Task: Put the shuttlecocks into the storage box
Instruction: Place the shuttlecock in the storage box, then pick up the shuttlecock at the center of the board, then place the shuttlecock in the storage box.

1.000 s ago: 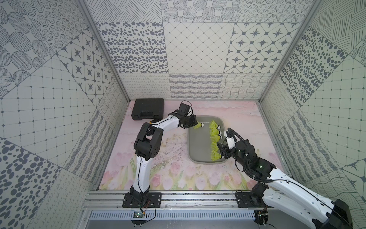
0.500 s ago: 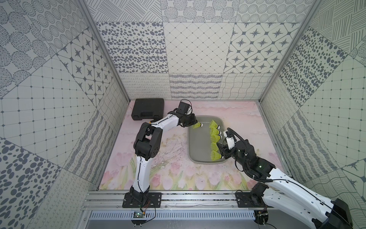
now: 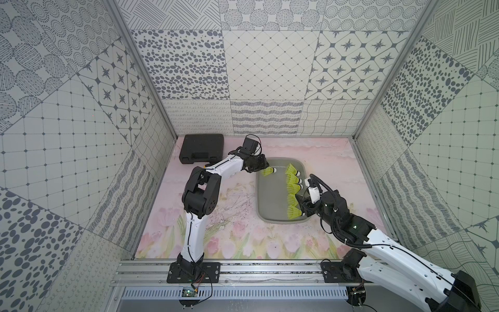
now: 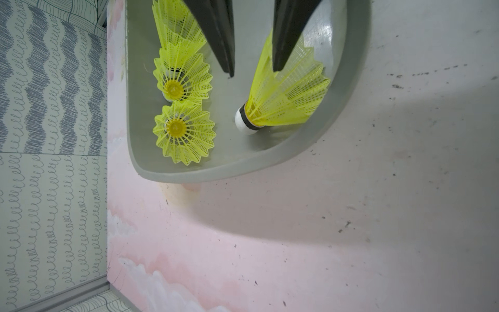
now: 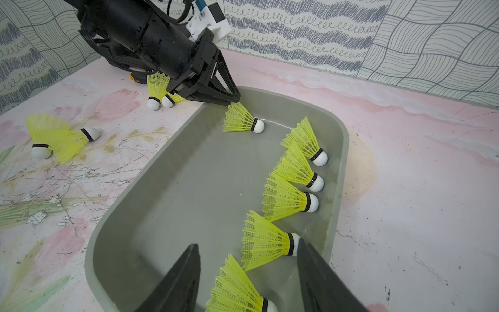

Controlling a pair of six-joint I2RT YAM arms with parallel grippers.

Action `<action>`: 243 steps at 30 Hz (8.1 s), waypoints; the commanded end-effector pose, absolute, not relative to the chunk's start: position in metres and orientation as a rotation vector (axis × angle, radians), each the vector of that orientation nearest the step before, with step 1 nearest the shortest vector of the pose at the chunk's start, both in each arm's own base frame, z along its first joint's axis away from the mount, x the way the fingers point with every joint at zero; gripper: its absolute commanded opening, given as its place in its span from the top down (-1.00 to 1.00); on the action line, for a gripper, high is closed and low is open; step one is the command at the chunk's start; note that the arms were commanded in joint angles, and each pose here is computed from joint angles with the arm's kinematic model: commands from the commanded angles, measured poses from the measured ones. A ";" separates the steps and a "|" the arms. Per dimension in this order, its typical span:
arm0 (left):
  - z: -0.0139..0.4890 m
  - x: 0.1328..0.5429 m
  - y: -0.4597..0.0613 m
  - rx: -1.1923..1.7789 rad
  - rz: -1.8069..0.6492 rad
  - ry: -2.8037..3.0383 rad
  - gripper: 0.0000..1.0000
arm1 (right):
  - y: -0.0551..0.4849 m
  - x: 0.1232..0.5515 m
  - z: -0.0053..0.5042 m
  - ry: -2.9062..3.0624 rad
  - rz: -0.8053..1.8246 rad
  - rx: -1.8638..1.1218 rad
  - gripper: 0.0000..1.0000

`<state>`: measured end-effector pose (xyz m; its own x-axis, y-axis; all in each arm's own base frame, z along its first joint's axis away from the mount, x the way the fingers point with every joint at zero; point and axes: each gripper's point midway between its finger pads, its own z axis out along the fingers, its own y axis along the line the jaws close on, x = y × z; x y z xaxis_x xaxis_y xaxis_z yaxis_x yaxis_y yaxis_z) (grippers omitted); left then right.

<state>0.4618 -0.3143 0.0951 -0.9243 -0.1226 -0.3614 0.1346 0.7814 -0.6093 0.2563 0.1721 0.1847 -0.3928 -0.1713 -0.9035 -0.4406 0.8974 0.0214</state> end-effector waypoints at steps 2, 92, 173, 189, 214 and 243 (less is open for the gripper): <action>0.099 0.467 -0.311 0.039 -0.902 2.579 0.40 | 0.173 0.258 0.189 1.960 0.332 -0.420 -0.21; 0.047 0.483 -0.084 -0.517 -0.509 2.610 0.26 | 0.156 0.264 0.180 2.051 0.330 -0.292 -0.25; 0.213 0.321 -0.222 -0.293 -1.196 2.214 0.22 | 0.382 0.287 0.198 2.023 0.986 -0.657 0.56; 0.242 0.294 -0.208 0.281 -0.819 2.401 -0.14 | 0.334 0.273 0.194 1.992 0.734 -0.791 0.56; 0.267 0.245 -0.252 0.879 -1.187 2.412 0.01 | 0.322 0.241 0.208 1.891 0.738 -0.987 0.56; 0.244 0.248 -0.263 0.859 -1.277 2.483 0.65 | 0.327 0.247 0.208 1.901 0.735 -0.971 0.56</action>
<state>0.2553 -0.2585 0.2412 -0.8098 0.3868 -0.4412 0.5859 0.4930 -0.6432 0.2391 0.3204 0.1906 -0.3649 -0.3757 -0.8519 -0.8428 0.5220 0.1308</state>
